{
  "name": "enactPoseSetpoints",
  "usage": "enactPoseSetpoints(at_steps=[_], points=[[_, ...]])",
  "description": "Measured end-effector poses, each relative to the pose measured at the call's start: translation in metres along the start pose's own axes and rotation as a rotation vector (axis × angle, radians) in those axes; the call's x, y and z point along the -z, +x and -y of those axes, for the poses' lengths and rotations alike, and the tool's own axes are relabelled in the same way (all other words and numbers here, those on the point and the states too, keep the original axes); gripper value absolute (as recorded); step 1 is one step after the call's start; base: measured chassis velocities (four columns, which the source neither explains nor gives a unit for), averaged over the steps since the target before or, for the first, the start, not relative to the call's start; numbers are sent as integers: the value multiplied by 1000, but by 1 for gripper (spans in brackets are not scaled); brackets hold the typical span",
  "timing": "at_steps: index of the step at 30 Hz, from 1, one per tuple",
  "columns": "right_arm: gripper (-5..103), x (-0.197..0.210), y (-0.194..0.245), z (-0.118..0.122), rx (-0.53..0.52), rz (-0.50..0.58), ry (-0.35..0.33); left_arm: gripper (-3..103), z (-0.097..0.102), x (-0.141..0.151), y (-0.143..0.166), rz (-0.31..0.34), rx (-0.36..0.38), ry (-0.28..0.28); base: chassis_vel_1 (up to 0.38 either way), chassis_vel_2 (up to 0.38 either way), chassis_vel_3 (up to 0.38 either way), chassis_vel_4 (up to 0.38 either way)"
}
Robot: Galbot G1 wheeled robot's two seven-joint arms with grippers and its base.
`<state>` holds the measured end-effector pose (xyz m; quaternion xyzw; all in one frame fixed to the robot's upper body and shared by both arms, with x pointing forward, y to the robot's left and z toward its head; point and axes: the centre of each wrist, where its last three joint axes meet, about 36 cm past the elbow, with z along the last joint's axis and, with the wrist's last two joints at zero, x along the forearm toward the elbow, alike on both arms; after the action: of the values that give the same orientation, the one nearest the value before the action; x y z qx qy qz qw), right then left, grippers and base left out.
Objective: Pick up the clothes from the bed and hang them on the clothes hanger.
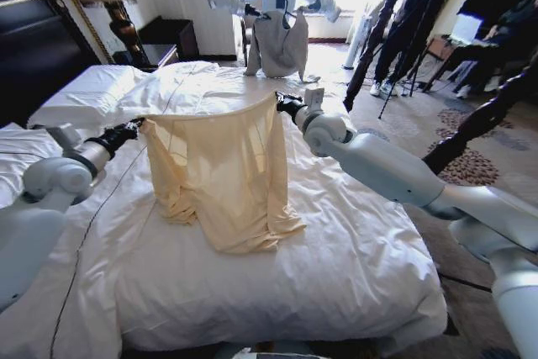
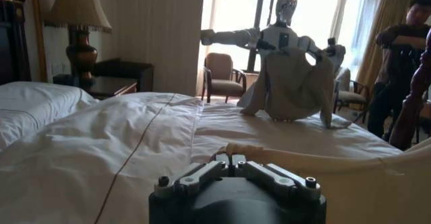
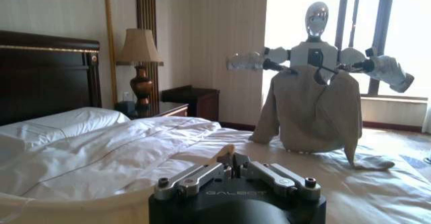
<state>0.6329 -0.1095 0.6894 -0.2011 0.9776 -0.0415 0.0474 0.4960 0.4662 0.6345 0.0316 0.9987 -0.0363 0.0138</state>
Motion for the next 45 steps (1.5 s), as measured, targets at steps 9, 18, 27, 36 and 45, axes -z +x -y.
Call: enactPoseSetpoints(at_steps=[9, 18, 27, 36, 45], points=[[0, -36, -59, 16, -38, -32, 40, 0, 9, -44, -73, 9, 36, -20, 0, 0, 0, 0], [0, -91, -112, -8, -34, -58, 8, 0, 18, -104, -124, -59, 60, -57, 0, 0, 0, 0], [0, -145, -126, 2, -145, -144, 21, 0, 34, -141, -157, -65, 80, -68, 0, 0, 0, 0], [0, -182, -116, 35, -230, -218, 3, 0, 58, -170, -174, -87, 75, -95, 0, 0, 0, 0], [3, -168, -114, 32, -218, -256, -196, 14, 62, -166, -181, -141, 89, -114, 0, 0, 0, 0]])
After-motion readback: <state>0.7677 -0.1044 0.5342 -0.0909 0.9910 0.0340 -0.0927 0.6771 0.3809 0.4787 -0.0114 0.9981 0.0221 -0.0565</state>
